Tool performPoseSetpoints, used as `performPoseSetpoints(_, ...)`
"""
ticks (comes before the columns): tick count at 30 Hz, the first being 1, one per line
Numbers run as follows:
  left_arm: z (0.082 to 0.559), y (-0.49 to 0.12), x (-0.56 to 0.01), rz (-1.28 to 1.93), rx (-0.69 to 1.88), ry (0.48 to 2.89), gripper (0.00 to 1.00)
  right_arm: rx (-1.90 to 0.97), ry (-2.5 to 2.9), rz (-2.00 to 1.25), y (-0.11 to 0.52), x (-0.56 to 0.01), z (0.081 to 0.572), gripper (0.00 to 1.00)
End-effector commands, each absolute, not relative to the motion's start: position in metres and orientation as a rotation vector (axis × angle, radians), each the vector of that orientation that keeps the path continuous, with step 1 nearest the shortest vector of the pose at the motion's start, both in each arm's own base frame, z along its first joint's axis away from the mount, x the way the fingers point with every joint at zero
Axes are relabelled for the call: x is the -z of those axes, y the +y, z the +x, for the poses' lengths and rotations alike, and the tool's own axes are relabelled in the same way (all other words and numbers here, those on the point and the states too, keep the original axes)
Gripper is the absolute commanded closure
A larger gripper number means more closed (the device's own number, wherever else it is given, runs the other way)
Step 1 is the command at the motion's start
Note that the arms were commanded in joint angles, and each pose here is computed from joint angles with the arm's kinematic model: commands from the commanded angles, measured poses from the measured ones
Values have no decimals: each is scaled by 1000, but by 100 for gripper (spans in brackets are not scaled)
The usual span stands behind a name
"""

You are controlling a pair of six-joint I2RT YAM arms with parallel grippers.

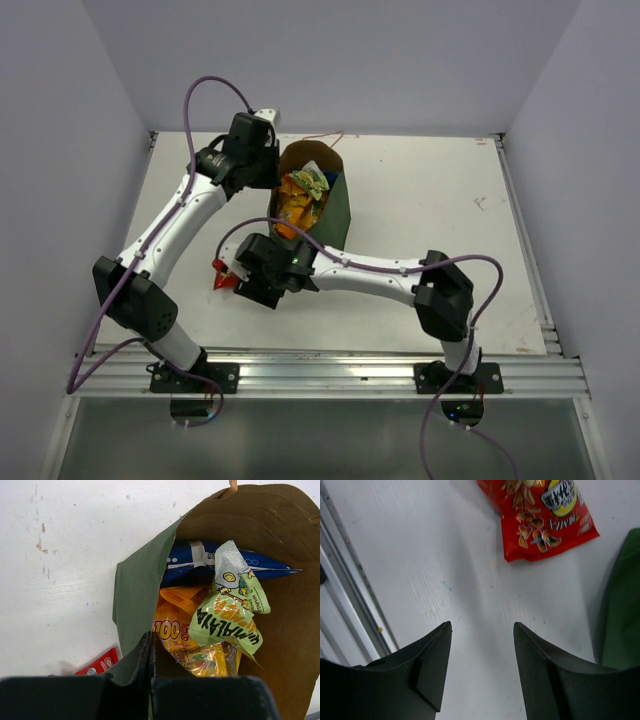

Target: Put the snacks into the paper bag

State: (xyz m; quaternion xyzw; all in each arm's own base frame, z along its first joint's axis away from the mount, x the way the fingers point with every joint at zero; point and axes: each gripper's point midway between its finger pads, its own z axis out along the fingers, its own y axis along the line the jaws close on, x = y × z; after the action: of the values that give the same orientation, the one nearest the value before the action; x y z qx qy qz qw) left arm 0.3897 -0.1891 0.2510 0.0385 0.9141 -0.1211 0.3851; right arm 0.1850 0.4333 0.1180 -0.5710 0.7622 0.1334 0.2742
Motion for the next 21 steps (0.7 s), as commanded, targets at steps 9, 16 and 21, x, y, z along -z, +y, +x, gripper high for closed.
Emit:
performPoseSetpoints(9, 389, -199, -292, 121, 412, 2190, 100, -310, 1829, -1404, 518, -118, 244, 43)
performPoseSetpoints(16, 386, -199, -292, 123, 419, 2193, 100, -353, 1797, -1320, 546, -114, 265, 42)
performPoseSetpoints(21, 383, -197, -289, 120, 413, 2200, 100, -439, 1844, -1264, 559, -107, 280, 40)
